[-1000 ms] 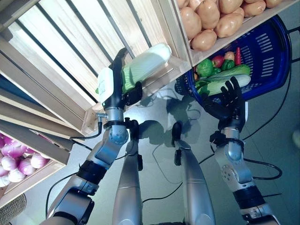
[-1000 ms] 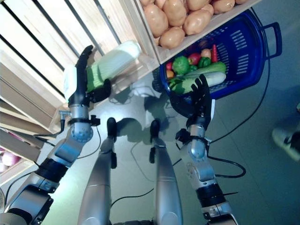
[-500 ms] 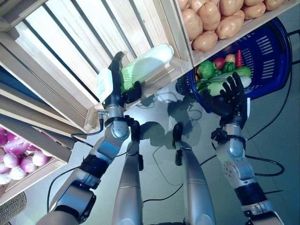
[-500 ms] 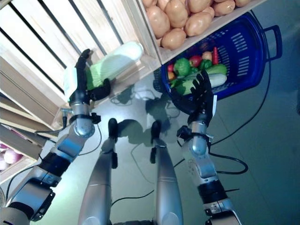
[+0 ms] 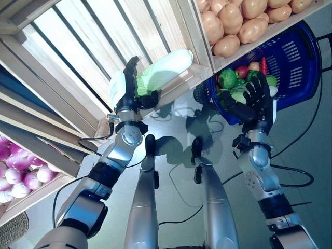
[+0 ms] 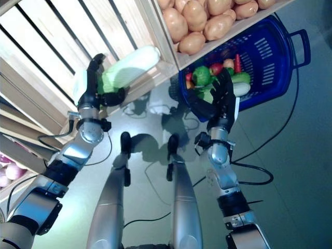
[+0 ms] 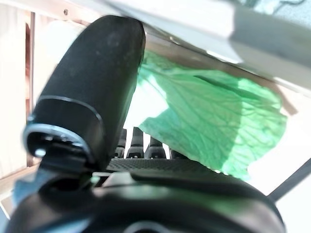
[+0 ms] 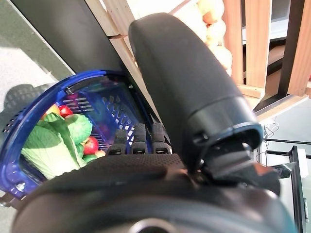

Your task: Put vegetables into the basket

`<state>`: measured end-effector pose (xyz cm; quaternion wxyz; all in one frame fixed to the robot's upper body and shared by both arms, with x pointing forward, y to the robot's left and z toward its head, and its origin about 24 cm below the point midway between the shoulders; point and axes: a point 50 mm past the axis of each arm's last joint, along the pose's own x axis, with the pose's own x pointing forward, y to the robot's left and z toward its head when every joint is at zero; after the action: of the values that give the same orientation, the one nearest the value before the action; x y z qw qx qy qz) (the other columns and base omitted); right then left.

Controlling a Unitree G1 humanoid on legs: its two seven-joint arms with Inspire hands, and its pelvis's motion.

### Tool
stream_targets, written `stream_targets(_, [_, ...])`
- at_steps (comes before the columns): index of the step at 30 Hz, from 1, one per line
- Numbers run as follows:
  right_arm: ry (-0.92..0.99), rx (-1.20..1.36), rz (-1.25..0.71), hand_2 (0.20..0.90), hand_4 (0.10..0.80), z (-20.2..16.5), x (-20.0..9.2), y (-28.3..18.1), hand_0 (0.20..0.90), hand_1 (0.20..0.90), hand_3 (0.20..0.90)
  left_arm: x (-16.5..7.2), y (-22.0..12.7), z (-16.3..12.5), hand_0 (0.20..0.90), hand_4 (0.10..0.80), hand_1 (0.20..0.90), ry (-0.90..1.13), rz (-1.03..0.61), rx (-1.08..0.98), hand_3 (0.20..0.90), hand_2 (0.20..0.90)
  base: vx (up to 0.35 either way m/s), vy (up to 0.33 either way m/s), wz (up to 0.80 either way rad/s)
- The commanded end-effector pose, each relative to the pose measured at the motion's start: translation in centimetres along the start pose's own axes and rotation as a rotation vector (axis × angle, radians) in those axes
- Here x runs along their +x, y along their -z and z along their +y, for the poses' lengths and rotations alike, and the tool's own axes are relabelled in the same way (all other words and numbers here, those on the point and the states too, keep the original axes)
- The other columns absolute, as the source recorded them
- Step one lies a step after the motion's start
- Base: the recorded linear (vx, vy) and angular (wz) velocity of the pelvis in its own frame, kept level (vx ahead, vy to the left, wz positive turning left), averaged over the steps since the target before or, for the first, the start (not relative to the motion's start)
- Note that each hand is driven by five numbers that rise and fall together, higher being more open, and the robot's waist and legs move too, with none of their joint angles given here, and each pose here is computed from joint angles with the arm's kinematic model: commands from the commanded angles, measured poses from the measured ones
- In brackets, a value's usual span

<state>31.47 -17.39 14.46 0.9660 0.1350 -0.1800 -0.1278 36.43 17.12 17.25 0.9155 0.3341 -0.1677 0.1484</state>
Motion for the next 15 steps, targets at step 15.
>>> stream_targets(15, [-0.112, 0.041, -0.150, 0.900, 0.800, 0.6, 1.6, -3.9, 0.900, 0.900, 0.900, 2.0, -0.8, -4.0, 0.900, 0.800, 0.900, 0.552, 0.152, 0.080, 0.900, 0.900, 0.000, 0.004, 0.01])
